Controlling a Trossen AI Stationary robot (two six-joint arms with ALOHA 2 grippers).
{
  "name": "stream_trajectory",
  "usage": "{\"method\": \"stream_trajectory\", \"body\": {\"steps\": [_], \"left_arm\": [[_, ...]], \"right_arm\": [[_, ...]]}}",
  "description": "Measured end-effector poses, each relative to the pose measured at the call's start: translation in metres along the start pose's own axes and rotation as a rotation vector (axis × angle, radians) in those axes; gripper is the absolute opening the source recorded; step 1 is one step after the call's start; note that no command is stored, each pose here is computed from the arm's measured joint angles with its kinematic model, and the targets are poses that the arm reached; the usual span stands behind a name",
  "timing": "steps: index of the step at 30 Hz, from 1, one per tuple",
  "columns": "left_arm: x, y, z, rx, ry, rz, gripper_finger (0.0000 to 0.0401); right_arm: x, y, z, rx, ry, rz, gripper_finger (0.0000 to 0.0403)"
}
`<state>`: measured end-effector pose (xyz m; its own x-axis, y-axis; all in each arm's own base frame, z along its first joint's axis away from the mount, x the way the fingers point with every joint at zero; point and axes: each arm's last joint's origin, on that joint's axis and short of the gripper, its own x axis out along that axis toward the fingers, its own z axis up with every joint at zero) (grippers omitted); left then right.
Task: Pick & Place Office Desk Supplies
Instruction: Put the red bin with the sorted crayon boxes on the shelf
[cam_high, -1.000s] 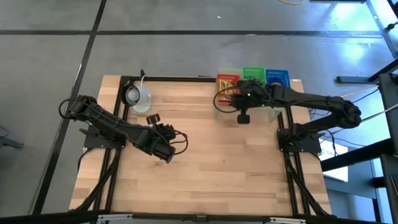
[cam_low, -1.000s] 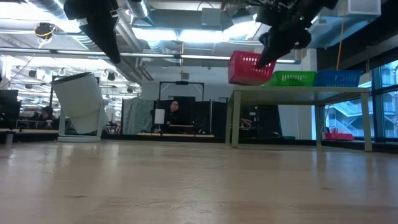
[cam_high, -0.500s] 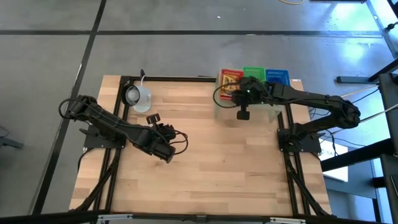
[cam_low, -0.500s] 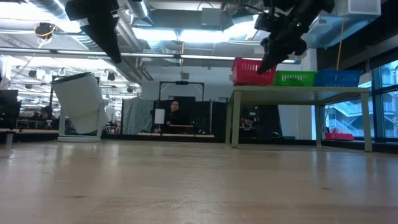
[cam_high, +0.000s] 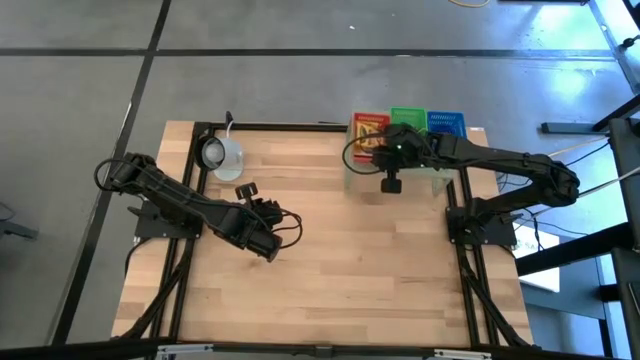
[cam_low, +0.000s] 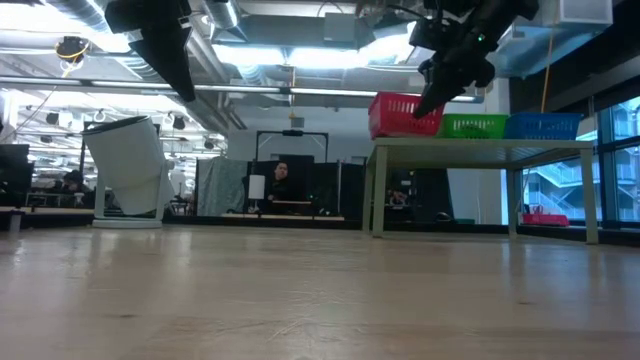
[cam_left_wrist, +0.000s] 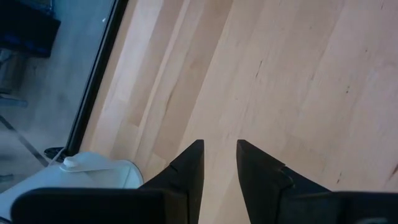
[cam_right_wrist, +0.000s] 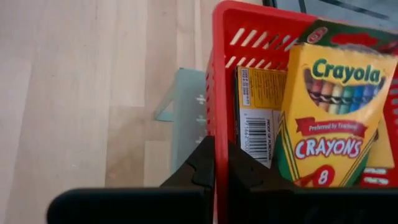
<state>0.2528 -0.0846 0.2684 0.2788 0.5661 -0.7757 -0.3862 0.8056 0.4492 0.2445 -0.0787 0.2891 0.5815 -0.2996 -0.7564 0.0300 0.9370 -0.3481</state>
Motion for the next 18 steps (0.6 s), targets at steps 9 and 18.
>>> {"method": "stream_trajectory", "body": {"steps": [9,18], "left_arm": [[0.0,0.0,0.0,0.0,0.0,0.0,0.0088],[0.0,0.0,0.0,0.0,0.0,-0.001,0.0088]], "right_arm": [[0.0,-0.001,0.0,0.004,0.004,-0.008,0.0014],[0.011,0.0,-0.001,0.0,0.038,0.004,0.0014]]}}
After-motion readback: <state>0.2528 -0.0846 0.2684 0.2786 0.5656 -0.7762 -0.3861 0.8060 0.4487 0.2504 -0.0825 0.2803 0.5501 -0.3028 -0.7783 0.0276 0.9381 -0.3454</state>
